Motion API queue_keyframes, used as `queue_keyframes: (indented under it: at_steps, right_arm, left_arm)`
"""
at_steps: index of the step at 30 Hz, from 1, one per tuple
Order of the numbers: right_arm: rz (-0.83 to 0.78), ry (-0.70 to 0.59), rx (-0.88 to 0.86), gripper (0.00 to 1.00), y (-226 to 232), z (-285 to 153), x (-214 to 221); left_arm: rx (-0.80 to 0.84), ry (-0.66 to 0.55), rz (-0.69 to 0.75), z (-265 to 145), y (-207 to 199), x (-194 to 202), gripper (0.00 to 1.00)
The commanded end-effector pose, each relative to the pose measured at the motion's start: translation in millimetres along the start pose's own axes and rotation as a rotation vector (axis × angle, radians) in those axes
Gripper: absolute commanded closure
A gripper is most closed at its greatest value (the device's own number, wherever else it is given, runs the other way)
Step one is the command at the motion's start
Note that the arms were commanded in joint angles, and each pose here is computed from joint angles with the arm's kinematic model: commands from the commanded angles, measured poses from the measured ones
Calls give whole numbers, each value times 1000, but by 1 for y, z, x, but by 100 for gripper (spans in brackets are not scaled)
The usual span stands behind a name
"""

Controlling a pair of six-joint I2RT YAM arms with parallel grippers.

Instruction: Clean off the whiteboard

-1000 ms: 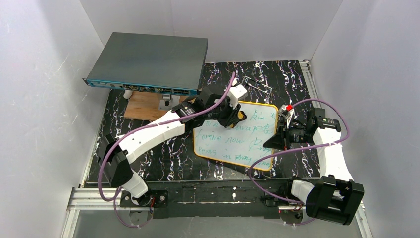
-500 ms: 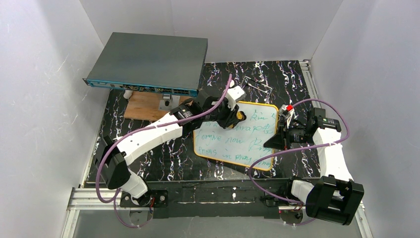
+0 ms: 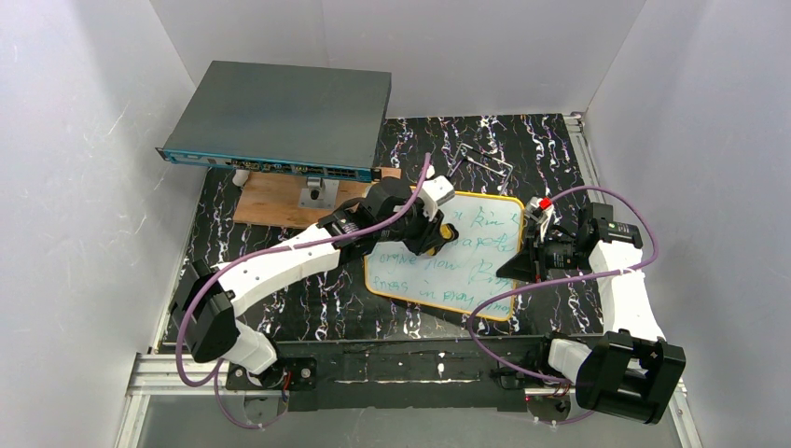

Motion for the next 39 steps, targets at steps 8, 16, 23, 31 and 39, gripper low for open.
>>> queue_keyframes:
  at_steps: [8,16,23,31,39]
  right_arm:
    - [-191,128,75,99,-16,-6,15]
    - [-194,128,76,99,-15,-6,15]
    - [-195,127,76,99,-15,-6,14]
    - [-195,127,76,99,-15,-6,14]
    - [-193,127,75,99,-15,-6,14]
  left_arm:
    - [-77,-40,41,0,6,-31,100]
    - [-134,-96,110,0,11,-71,100]
    - [-141,-112,116,-3,14,-80,100]
    - [-95,-58,90,-4,12,-49,100]
    - [-54,11,51,-6,9,-11,100]
Point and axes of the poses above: each gripper's point midway between its finger pads, its own z axis out along the fingers, its own y axis along the line the jaws close on, x = y × z, the point moved 3 cm from there along -z, back along the fingers, and after that the axes turned 10 degrees about -z, right-handed, at the moved point
